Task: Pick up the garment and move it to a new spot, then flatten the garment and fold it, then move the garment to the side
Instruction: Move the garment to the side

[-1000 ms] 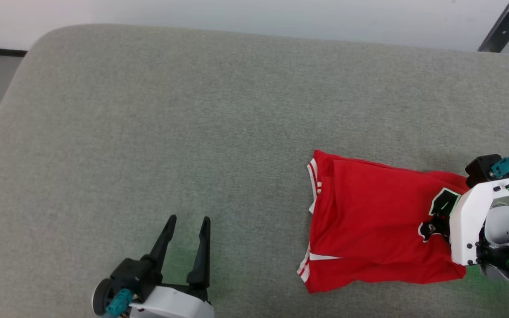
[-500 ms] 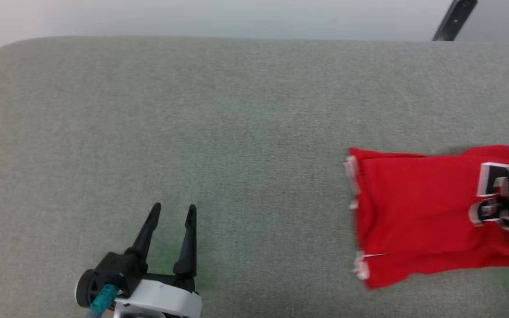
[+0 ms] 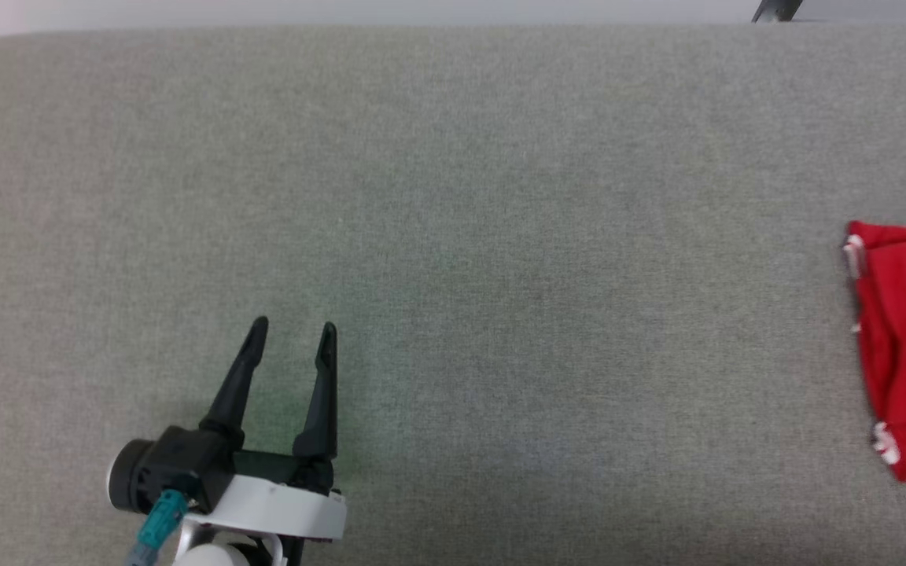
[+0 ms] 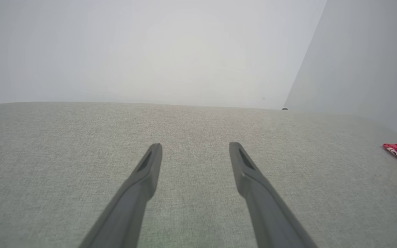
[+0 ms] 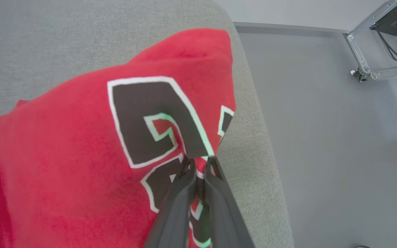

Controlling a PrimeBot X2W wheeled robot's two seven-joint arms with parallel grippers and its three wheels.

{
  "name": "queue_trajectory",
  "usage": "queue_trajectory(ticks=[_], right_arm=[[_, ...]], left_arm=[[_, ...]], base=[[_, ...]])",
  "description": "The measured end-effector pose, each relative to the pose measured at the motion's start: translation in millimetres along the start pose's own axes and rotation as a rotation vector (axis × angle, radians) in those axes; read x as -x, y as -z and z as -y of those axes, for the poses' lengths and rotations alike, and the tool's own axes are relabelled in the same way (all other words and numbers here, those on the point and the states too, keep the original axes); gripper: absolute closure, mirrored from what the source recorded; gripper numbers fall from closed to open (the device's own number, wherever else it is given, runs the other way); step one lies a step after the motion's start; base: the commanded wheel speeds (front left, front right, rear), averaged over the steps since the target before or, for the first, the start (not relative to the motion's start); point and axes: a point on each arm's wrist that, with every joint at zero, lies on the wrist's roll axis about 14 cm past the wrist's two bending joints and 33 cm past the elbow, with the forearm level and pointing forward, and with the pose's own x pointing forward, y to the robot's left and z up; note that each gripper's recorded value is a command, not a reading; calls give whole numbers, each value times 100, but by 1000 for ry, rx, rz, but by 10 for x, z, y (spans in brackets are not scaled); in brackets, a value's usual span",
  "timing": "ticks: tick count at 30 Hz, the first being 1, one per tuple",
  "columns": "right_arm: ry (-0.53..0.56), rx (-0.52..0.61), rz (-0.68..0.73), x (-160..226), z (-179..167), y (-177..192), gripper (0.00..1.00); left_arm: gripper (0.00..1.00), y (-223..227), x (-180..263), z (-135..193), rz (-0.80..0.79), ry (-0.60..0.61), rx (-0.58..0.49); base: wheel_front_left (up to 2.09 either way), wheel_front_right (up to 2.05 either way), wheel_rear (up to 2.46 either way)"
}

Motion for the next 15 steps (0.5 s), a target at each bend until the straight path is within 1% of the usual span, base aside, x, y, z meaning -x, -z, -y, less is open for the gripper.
queue_trajectory(ticks=[2, 4, 6, 10, 15], right_arm=[[30, 4, 7, -56, 75, -19, 100], [47, 14, -9, -130, 94, 40, 100], [51, 10, -31, -208, 72, 129, 100], [71, 68, -68, -320, 53, 277, 100], [71, 93, -97, -423, -4, 390, 100]], left_arm=[[0, -1, -25, -14, 2, 1, -10], [0, 16, -31, -33, -2, -3, -17], [0, 37, -30, -52, -7, -7, -21], [0, 69, -23, -96, -17, -18, -29], [0, 112, -32, -108, -28, -18, -32]], base=[[0, 0, 0], [0, 0, 0], [0, 0, 0], [0, 0, 0], [0, 0, 0]])
